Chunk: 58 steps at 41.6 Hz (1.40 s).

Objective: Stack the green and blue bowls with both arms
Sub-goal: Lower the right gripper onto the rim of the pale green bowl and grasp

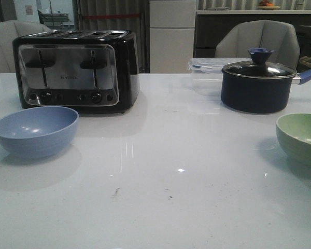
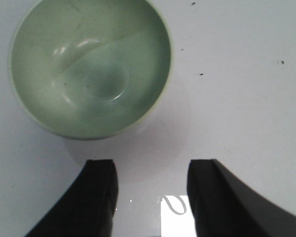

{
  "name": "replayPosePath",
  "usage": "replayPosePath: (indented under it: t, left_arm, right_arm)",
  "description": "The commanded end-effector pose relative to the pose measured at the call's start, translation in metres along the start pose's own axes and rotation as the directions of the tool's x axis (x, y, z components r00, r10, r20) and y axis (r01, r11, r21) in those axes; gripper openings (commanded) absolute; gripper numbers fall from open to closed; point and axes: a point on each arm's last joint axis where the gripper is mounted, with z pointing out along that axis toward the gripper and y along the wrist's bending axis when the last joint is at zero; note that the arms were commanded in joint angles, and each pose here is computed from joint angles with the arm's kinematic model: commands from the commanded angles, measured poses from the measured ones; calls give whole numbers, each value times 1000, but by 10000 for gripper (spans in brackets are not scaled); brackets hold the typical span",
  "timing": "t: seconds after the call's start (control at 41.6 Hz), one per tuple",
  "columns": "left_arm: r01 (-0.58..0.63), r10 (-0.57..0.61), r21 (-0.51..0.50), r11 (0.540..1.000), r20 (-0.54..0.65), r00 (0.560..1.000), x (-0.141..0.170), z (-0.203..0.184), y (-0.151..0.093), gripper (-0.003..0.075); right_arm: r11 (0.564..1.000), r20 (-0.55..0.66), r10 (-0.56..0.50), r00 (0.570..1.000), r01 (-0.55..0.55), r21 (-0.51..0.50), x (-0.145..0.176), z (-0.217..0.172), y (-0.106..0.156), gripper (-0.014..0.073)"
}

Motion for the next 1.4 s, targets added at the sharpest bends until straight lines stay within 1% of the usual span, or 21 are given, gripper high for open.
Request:
replayPosePath:
  t: [0.0,0.144,0.361,0.553,0.626,0.674,0.698,0.746,0.818,0.89,1.035,1.131,1.227,1.299,1.371]
  left_arm:
    - [7,-7,2,1000,96,995,-15,-3,0,498]
    - [7,-7,2,1000,96,995,-15,-3,0,498]
    - [7,-7,2,1000,96,995,-15,-3,0,498]
    - [7,-7,2,1000,96,995,-15,-3,0,498]
    - [7,-7,2,1000,96,995,-15,-3,0,498]
    - [7,-7,2,1000,96,995,-15,-3,0,498]
    - [7,-7,2,1000,96,995,-15,-3,0,498]
    - [7,-7,2,1000,96,995,-15,-3,0,498]
    - [7,-7,2,1000,96,995,-15,-3,0,498]
    - [7,-7,2,1000,96,995,-15,-3,0,498]
    - [7,-7,2,1000,96,995,-15,-3,0,498]
    - [7,-7,2,1000,96,995,-15,-3,0,498]
    - [7,-7,2,1000,96,995,-15,-3,0,498]
    - [7,-7,2,1000,96,995,-15,-3,0,498]
    - [7,-7,2,1000,96,995,-15,-3,0,498]
  right_arm:
    - [999,68,32,997,-33,16,-27,3,-8,447]
    - [998,15,53,998,-53,29,-45,29,-15,447]
    - [997,-49,79,996,-78,14,-65,67,-15,446]
    - [997,-103,80,991,-79,16,-77,92,-17,442]
    - [997,-119,81,990,-79,16,-79,97,-17,408]
    - [997,-129,81,988,-79,16,-80,99,-17,351]
    - [997,-131,81,988,-79,16,-80,100,-17,335]
    - [997,-133,82,988,-80,15,-80,101,-17,269]
    - [997,-135,82,987,-80,15,-80,100,-17,197]
    - [997,-136,82,987,-80,15,-80,100,-17,143]
    - [996,-140,85,987,-84,13,-80,100,-17,63]
    - [997,-152,83,985,-82,10,-84,95,-16,53]
    - [998,-156,68,985,-70,-6,-92,82,-9,53]
    - [999,-134,37,990,-41,-28,-99,68,3,53]
    - [998,-96,-9,995,4,-60,-106,52,21,53]
